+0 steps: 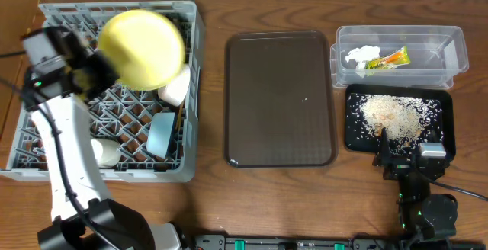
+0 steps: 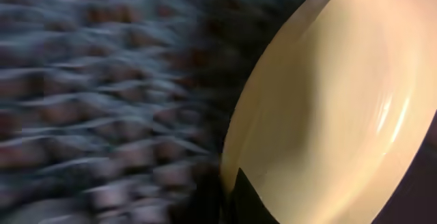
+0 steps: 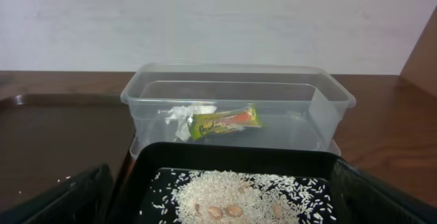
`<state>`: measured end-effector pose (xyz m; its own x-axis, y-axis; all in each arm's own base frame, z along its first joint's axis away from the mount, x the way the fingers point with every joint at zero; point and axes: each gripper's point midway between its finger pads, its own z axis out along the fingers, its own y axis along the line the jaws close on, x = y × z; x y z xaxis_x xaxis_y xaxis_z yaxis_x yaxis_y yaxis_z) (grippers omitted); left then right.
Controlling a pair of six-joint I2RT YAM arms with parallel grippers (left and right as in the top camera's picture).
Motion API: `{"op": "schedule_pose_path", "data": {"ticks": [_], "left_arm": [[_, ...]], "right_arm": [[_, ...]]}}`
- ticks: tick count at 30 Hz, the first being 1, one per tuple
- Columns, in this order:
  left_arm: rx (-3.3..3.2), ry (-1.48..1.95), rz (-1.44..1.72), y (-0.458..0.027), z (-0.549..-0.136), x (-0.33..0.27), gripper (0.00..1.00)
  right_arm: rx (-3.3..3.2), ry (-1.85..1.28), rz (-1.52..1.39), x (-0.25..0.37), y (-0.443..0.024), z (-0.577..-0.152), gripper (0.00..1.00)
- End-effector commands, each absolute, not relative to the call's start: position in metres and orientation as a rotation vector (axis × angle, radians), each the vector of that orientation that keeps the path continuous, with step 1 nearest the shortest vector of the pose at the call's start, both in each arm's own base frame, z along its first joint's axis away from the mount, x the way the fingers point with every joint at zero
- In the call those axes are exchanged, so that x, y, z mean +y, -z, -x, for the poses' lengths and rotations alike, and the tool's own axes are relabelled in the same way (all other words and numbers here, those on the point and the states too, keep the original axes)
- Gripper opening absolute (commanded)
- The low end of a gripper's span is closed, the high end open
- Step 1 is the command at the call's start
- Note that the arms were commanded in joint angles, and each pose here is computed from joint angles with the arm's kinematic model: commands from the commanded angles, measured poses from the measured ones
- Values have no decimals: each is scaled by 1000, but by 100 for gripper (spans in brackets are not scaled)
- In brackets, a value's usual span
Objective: Sort waste into correct bins and load items into the dishwasher
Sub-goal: 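Lift the yellow plate with left gripper and stand it in the rack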
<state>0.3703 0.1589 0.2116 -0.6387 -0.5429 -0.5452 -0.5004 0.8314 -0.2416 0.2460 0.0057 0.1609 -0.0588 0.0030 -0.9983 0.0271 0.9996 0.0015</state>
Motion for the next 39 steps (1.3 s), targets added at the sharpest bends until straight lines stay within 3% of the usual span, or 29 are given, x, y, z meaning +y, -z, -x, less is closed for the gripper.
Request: {"op": "schedule_pose_path", "data": {"ticks": [1,8,13,24,35,36,38,39], "left_arm": [[2405,-233,748,-214,-352,195,8],[2325,-595,841,-222,-339,235,8],[2278,-658,854,-230,-340,244,7],[2406,-797,721,-194,-355,215,7],[2375,-894,565,-206,-375,173,8],[2393,-889,534,-204,-376,165,9],[2435,-877,483,-199,-374,147,28],[2446,-870,476,-197,-373,141,32]], "right_arm": [[1630,30,-50,0,-160,-246,99],[1630,30,-50,0,-160,-246,99],[1630,30,-50,0,-160,-246,99],[1630,30,-50,0,-160,-246,99],[1630,30,-50,0,-160,-246,99],[1630,30,-50,0,-160,-246,99],[1630,30,-50,0,-160,-246,99],[1630,30,-50,0,-160,-246,99]]}}
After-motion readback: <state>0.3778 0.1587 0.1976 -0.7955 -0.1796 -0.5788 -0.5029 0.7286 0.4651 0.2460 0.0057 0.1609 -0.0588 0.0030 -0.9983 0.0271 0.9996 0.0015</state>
